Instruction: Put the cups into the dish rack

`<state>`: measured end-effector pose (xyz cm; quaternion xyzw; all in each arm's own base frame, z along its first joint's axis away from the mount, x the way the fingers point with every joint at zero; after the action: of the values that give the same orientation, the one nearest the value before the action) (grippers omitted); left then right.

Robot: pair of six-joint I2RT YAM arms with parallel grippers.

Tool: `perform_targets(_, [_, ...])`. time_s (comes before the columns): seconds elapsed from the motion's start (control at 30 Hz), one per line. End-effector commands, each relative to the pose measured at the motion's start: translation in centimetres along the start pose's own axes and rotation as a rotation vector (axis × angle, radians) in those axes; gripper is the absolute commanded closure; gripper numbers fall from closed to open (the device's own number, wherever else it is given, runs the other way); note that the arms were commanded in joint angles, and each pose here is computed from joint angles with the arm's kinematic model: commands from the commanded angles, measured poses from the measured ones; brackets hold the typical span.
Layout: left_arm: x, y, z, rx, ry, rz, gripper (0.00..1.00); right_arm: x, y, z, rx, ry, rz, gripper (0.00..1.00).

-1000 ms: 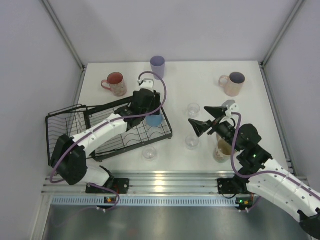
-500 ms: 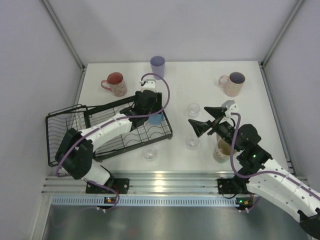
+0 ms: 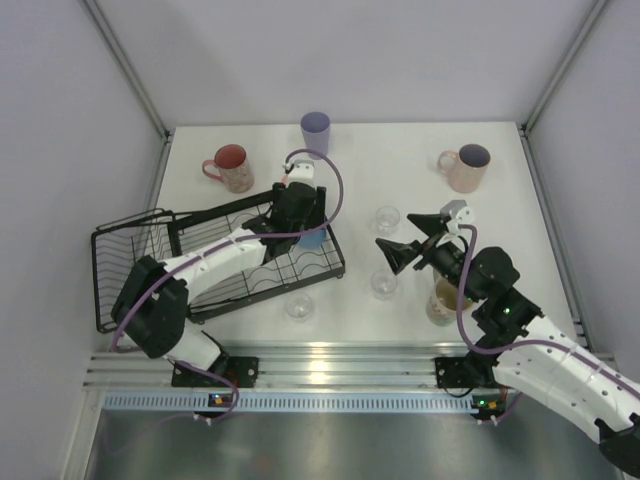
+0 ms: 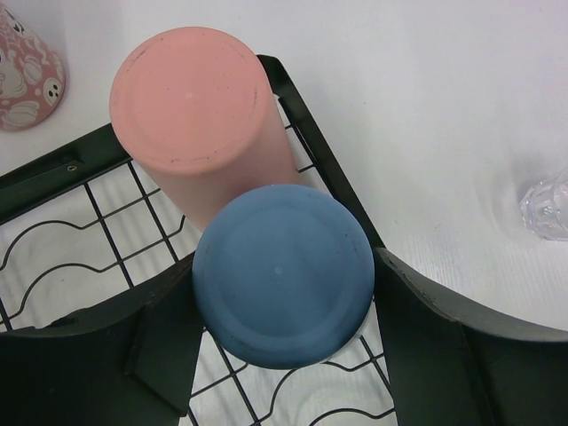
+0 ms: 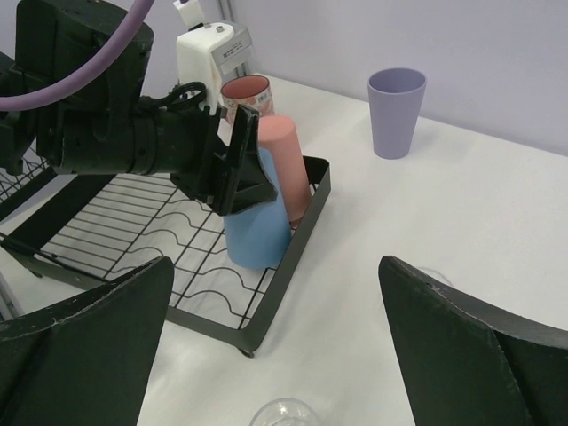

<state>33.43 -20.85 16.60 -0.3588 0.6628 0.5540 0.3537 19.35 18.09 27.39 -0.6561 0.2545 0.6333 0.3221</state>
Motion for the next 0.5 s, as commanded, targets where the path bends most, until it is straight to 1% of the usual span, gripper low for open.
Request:
perform_targets(0.0, [-1.5,1.2,-0.5,0.038,0.031,-0.046,0.29,-1.7,-0.3,0.4,-0.013,0.008,-0.048,0.01])
perform_targets(0.07, [-1.8,1.7,-0.9,0.068,0.046,-0.044,0.26,-1.6,-0.3,0.4,-0.013,0.008,-0.042,0.01])
perform_targets(0.1, [-1.8,1.9,-1.0,0.079,0.051,-0.042,0.19,-1.6,-0.3,0.4,-0.015,0.008,-0.042,0.01])
perform_targets(0.13, [-2.0,2.1,-1.1,0.087,0.058,-0.045,0.18,-1.5,-0.3,0.4,-0.015,0.008,-0.041,0.01])
perform_targets(0.27, [-2.5,2.7,-1.4,0.116,0.075,-0.044,0.14,-1.5,-0.3,0.4,-0.013,0.008,-0.041,0.0])
perform_targets(0.47, [-3.1,3.4,-1.5,0.129,0.083,-0.048,0.13,-1.4,-0.2,0.3,-0.009,0.008,-0.036,0.01])
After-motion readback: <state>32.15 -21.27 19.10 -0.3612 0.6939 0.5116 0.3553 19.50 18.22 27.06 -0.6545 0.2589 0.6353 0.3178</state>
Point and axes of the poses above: each gripper's point midway between its finger pads, its own y axis back along the fingers, its own z axis along the line the jaws close on, x = y × z, the point moved 4 cm from there along y, back along the fingers, and after that the axes turned 7 degrees about y, right-handed, at the moved point
